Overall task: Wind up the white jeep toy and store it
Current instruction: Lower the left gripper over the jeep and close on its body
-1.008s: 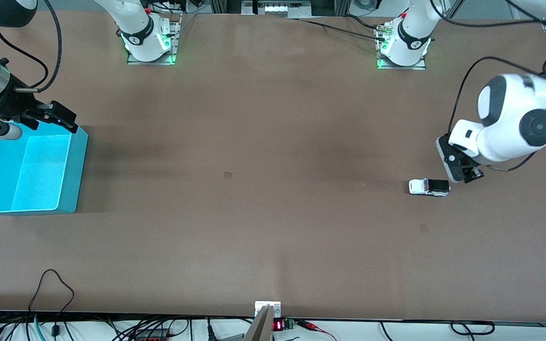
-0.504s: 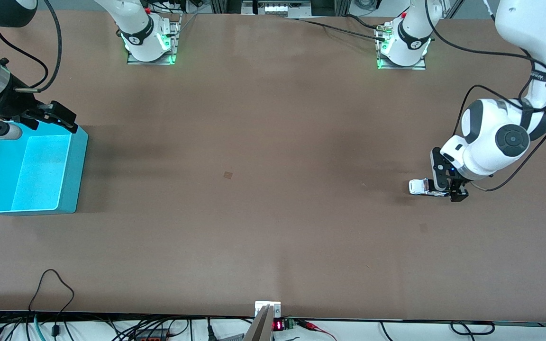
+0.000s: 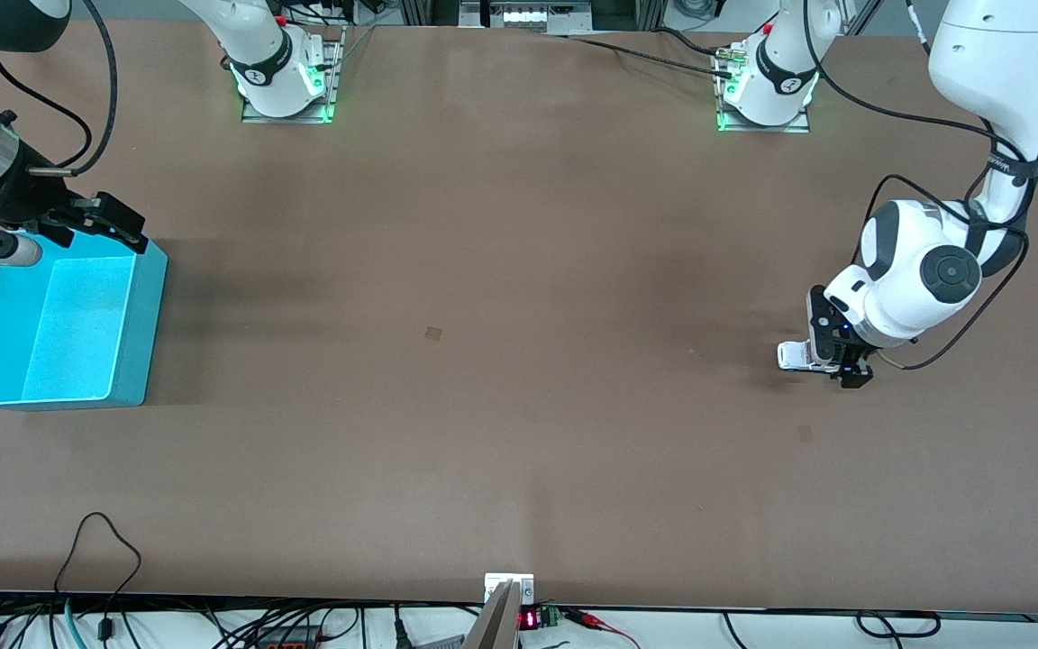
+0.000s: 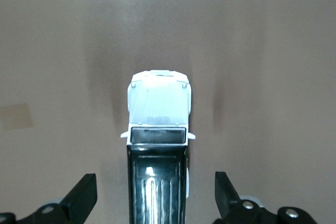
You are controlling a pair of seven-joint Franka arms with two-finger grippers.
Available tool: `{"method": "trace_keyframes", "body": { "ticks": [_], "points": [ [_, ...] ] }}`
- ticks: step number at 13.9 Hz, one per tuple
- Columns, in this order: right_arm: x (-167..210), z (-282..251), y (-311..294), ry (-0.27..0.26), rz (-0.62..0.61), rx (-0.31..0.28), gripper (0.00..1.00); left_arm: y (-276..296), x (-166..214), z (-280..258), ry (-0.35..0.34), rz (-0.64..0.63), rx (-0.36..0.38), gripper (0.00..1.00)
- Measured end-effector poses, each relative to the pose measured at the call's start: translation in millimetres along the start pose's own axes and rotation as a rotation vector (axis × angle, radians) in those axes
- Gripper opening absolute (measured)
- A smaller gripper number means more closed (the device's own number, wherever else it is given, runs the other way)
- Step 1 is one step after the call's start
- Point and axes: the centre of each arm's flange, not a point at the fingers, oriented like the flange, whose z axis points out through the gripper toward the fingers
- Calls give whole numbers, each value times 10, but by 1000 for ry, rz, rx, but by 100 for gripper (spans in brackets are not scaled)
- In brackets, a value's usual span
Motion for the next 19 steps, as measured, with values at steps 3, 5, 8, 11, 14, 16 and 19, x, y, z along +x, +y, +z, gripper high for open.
{"method": "trace_keyframes", "body": {
  "ticks": [3,5,8,11,14,16,19],
  "points": [
    [0,0,0,0,0,0,100,23,19,120,3,3,-14,80],
    [0,0,0,0,0,0,100,25,28,149,4,4,-15,57],
    [0,0,1,0,0,0,100,24,28,145,4,5,-14,51],
    [0,0,1,0,0,0,100,25,28,146,4,5,-15,51],
    [0,0,1,0,0,0,100,25,16,150,3,3,-16,51],
    [0,0,1,0,0,0,100,29,-99,158,3,-3,-17,51],
    [0,0,2,0,0,0,100,31,-535,193,2,3,-17,51]
  ]
}}
